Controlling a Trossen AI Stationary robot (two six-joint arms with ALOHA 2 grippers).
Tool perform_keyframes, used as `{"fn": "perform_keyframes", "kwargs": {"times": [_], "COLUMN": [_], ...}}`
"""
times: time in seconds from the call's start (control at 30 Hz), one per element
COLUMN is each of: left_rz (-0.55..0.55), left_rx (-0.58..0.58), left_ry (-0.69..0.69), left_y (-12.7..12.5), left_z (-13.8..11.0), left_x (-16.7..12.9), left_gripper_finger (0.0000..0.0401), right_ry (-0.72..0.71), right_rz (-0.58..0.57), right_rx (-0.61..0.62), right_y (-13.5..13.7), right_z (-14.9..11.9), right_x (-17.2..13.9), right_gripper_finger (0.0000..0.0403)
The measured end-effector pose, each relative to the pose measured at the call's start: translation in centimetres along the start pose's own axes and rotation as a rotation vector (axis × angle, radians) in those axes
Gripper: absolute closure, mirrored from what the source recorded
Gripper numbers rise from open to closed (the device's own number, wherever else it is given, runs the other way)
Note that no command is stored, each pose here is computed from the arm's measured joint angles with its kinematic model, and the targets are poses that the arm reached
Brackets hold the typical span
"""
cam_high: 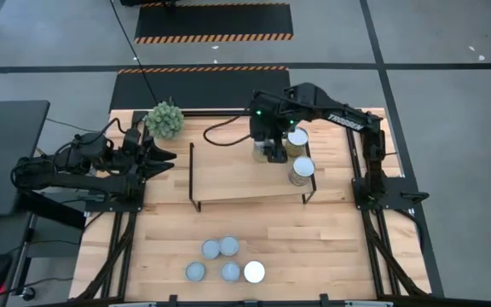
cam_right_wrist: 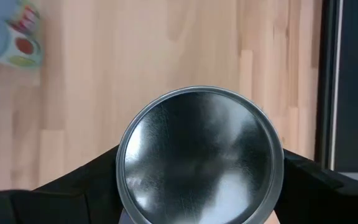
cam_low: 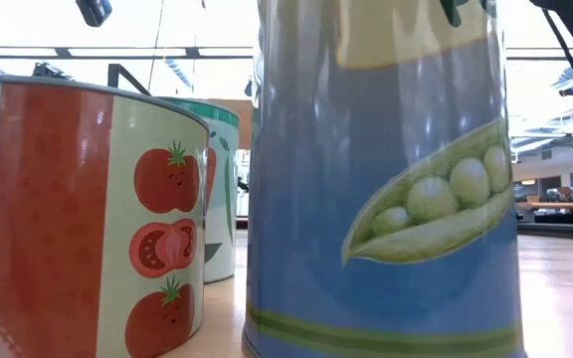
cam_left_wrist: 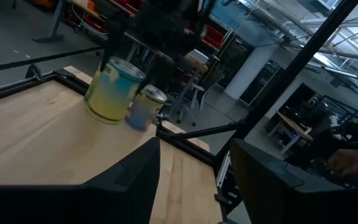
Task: Pick and place cans onto a shelf
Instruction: Put the light blue can on the shelf
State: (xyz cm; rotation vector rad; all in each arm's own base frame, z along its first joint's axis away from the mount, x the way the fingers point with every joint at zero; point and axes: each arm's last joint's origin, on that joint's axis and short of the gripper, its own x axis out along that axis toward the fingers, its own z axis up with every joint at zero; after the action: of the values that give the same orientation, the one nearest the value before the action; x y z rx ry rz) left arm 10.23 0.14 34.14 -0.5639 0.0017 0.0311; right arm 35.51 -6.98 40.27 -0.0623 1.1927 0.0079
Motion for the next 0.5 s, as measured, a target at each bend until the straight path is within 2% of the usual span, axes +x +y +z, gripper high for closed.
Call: {"fn": "perform_keyframes", "kwargs": {"times": [0.2, 0.5], "left_rz": [0.000, 0.000], "left_rx": [0.000, 0.000], "left_ry": [0.000, 0.000], "left_y": [0.0, 0.0], "left_z": [0.0, 0.0], "left_x": [0.0, 0.0], "left_gripper_finger": [0.0200, 0.0200], "right_ry": [0.060, 0.127], "right_rz": [0.015, 0.027], "right_rx": [0.045, 0.070], "right_y": [-2.1, -3.6], "right_z": [-0.8, -1.7], "right_x": [1.7, 3.3], "right_gripper_finger": [0.0082, 0.0082]}}
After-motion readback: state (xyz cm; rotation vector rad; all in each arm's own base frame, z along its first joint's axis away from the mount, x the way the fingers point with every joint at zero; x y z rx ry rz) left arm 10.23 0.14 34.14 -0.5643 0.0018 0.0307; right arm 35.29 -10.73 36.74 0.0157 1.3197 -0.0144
